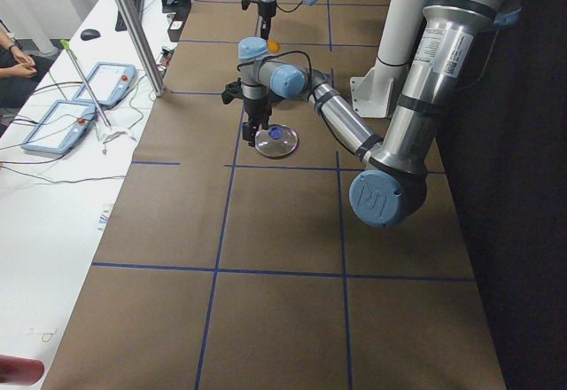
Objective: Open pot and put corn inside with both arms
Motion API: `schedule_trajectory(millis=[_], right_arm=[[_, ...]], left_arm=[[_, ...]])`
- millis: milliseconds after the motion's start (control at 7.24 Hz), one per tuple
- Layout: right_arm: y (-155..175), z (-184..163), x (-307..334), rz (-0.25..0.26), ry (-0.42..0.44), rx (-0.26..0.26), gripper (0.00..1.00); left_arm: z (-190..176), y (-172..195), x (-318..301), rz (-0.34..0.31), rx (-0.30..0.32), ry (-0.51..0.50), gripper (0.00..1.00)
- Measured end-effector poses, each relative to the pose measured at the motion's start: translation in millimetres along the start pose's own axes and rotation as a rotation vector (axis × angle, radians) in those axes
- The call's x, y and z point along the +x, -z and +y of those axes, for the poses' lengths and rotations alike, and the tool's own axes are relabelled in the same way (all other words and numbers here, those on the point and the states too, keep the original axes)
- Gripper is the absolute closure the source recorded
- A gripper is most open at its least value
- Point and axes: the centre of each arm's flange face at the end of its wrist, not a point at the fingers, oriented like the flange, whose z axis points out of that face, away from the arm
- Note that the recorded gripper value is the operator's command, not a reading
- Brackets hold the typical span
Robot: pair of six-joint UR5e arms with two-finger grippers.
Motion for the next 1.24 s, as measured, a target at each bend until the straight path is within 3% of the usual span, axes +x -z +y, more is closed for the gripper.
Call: schedule_trajectory(millis=[553,691,829,967,1243], right_arm=[[-55.2,37.9,-53.4,0.035,0.011,0.036,0.94],[-60.9,41.2,-54.3,0.040,0.012,0.040,0.88],[-63.4,42.6,-54.3,0.041,0.012,0.040,0.19],[-64.1,43.4,-54.6,0.041,0.012,0.039,0.00],[-60.6,47.1,-59.2,0.029,0.014,0.029,0.00]], left_arm=[[7.7,-0.7,-29.5,-0.018,-0.007,0.000,0.00],[7.9,0.5,-33.6,-0.020,-0.006,-0.002,0.00],[7.7,1.6,-36.1,-0.022,-0.004,-0.009,0.00],[7.7,2.0,-39.1,-0.025,-0.003,-0.016,0.00],[9.6,2.6,-49.9,-0.032,-0.005,-0.022,0.00]])
